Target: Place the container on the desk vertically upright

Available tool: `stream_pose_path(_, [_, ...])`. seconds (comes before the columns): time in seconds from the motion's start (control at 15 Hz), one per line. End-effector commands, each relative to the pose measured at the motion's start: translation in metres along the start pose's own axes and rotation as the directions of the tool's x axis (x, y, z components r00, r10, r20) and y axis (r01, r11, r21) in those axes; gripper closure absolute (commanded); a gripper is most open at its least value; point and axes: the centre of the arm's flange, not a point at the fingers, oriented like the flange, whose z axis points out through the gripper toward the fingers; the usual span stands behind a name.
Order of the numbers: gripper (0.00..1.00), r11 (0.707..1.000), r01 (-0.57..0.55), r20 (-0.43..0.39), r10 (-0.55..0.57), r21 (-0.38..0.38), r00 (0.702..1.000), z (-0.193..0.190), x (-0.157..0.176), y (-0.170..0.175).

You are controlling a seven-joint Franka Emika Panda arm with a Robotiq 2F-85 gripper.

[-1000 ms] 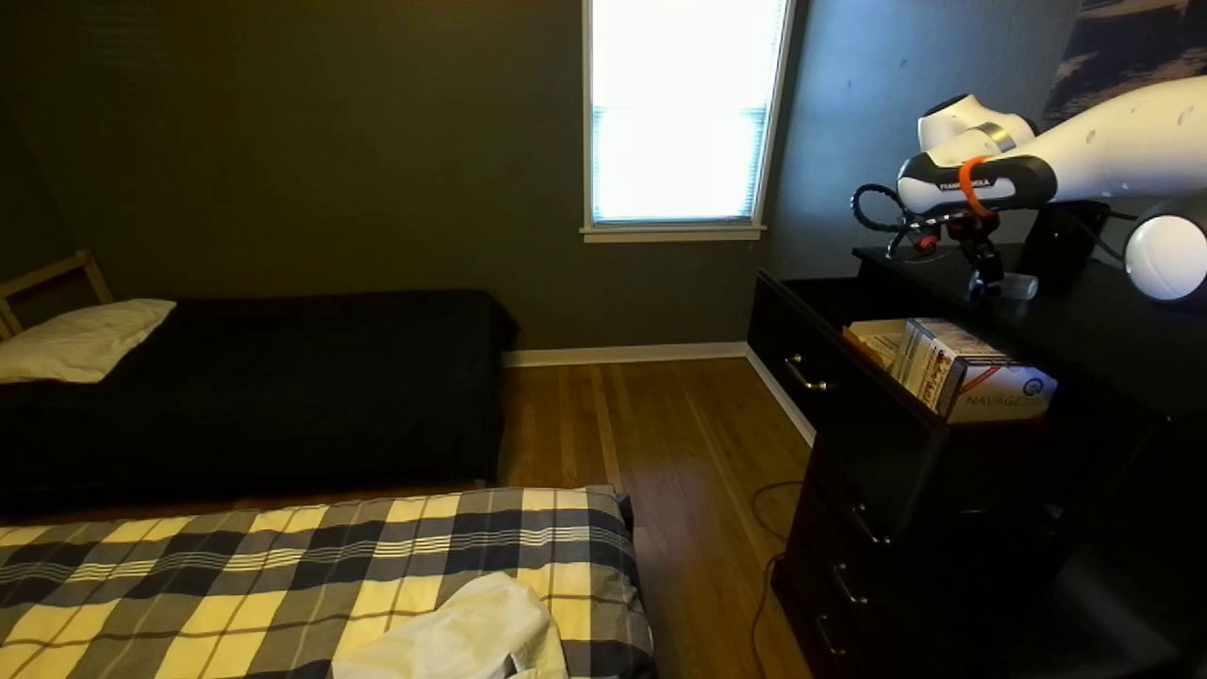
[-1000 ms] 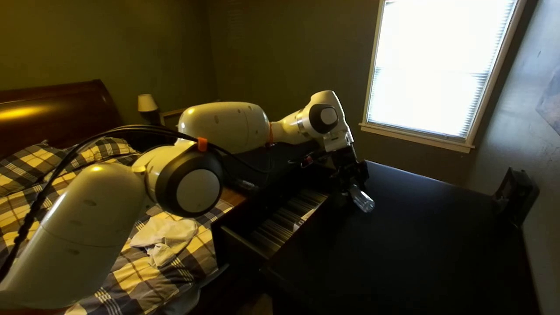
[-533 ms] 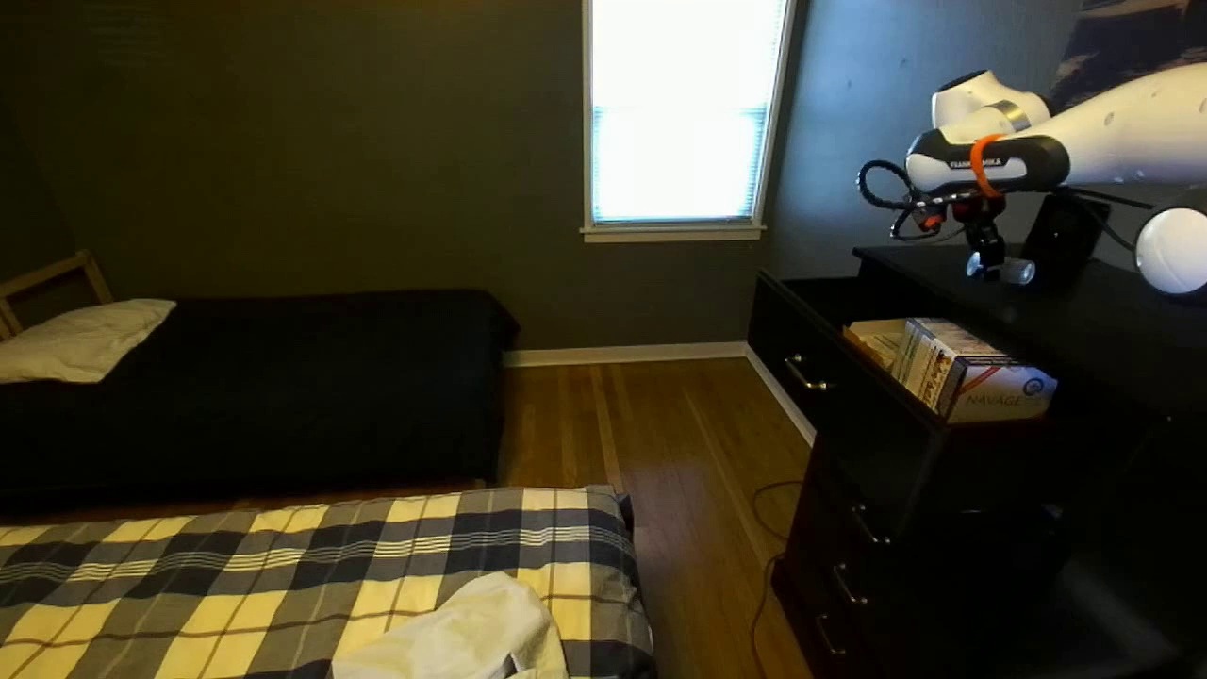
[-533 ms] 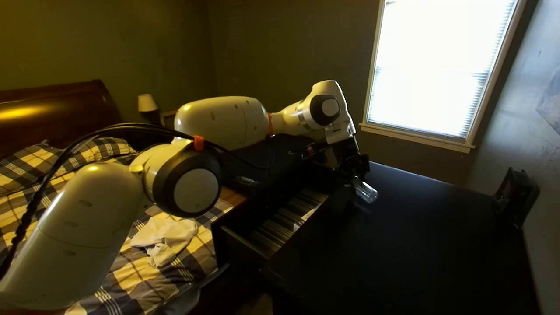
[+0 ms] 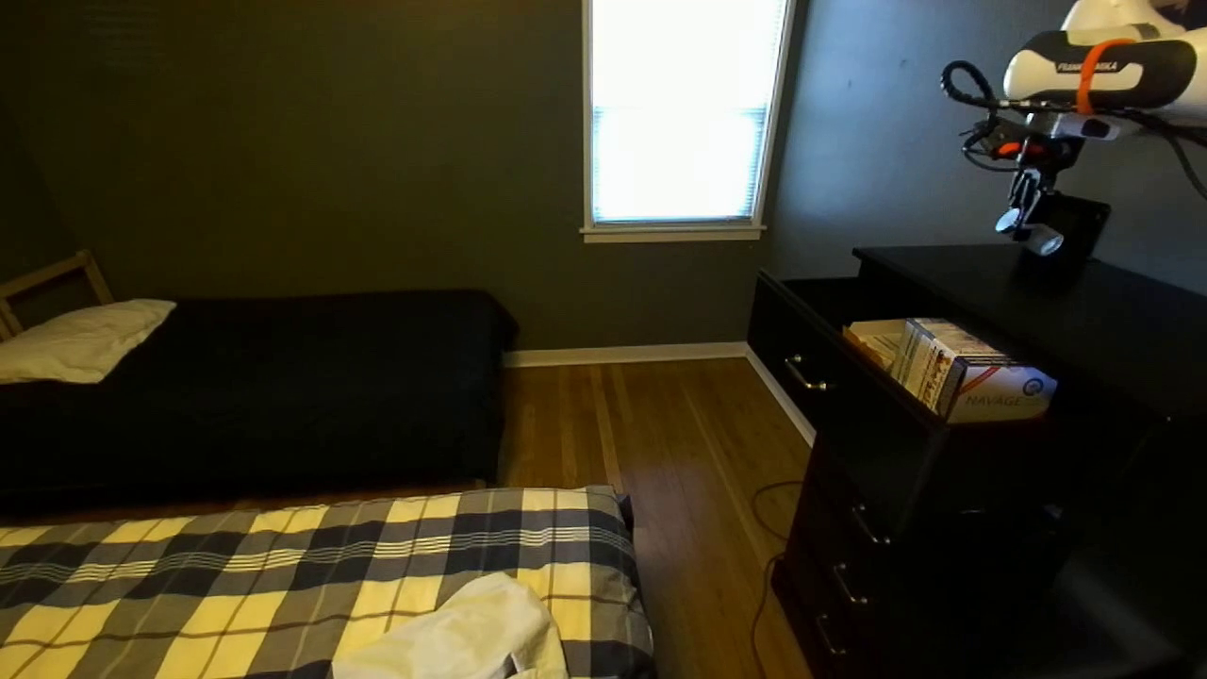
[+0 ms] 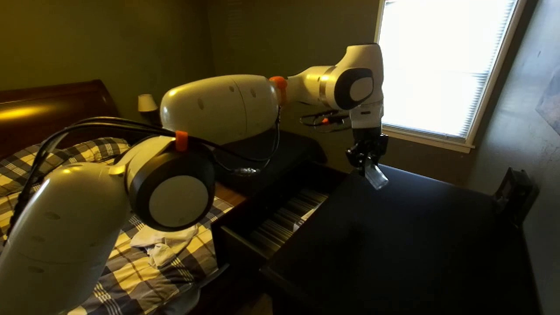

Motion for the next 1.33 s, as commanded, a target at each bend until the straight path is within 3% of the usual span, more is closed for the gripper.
stream_pose_path(0.0, [0.76, 1.0, -0.029, 0.197, 0.029, 0.001, 0.98, -0.006, 0.028, -0.007])
stream_pose_path(0.27, [0.76, 0.998, -0.06, 0.39, 0.057, -0.007, 0.919, 0.001, 0.05, -0.012])
stream_pose_path(0.6, [0.76, 0.999, -0.037, 0.607, 0.027, 0.004, 0.794, 0.021, 0.077, -0.013])
stream_pose_path(0.87, [0.76, 1.0, -0.01, 0.752, 0.001, 0.007, 0.659, 0.057, 0.1, -0.018])
stream_pose_path(1.27, [0.76, 0.999, 0.043, 0.905, 0.009, -0.03, 0.426, 0.111, 0.115, -0.019])
